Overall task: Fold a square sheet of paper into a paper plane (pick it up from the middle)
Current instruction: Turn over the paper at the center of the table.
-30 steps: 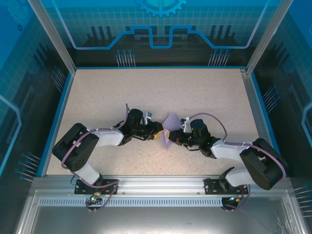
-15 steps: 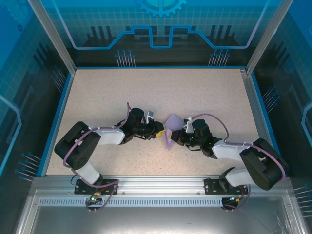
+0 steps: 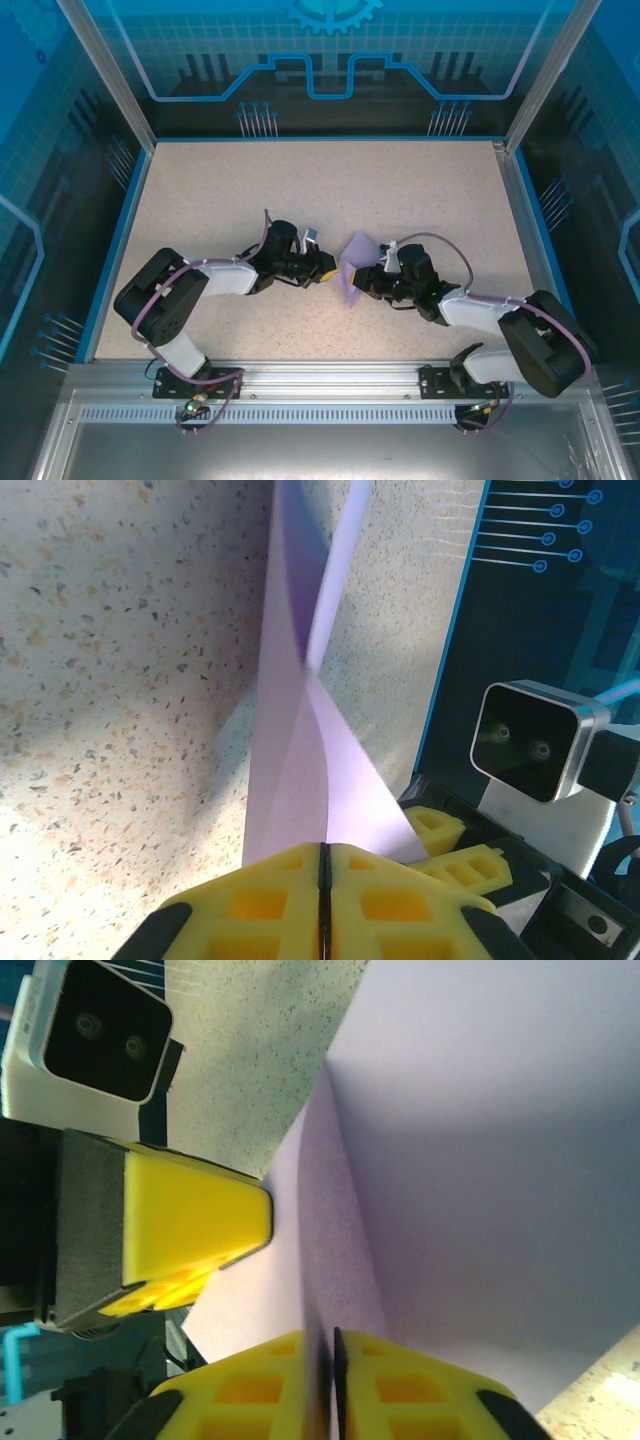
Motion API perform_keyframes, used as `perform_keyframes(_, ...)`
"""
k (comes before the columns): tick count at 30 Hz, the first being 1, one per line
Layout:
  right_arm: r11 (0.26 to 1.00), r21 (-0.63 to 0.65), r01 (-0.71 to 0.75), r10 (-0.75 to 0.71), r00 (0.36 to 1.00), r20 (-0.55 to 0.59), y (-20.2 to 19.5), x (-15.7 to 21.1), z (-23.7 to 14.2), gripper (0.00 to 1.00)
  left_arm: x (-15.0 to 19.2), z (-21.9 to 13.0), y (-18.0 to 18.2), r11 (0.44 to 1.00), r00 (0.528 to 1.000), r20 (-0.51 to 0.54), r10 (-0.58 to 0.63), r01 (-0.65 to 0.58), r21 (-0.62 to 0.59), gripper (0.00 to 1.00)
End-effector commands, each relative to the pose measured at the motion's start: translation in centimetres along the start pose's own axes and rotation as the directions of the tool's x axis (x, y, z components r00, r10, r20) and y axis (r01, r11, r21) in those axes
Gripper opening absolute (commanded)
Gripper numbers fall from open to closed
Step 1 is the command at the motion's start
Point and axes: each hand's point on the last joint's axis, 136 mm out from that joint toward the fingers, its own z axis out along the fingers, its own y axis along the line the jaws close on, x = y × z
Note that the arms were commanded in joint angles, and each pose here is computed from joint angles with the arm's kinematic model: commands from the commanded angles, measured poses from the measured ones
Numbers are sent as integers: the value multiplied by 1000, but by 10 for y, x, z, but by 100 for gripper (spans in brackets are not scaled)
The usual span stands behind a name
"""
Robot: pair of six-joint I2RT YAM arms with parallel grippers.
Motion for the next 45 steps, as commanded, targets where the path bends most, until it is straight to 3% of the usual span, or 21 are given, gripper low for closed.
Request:
perform_keyframes(1,999,34,20,-20,1000,5,-7,0,-6,18,4,-1,-12,999,999,-27,37,-36,20,9)
perform_keyframes(4,997,66,31,-32,999,10,-11,0,-10,23,4,-3,-15,999,999,-22,37,-37,27,8)
perform_keyframes(11,998,59,14,-16,1000,24,-15,0,-17,48,5,-7,-27,998,1000,-17,25,-24,58,6)
perform_keyframes(22,995,0,-102,102,993,63,-17,2,-22,72,2,-16,-47,992,998,13,-58,56,117,2)
perform_keyframes(34,961,-169,-220,246,958,149,16,-18,-27,73,4,-15,-56,986,995,21,-99,95,137,1)
perform_keyframes(45,951,-178,-253,288,936,204,9,-25,-39,64,9,-15,-42,990,995,13,-96,94,107,1)
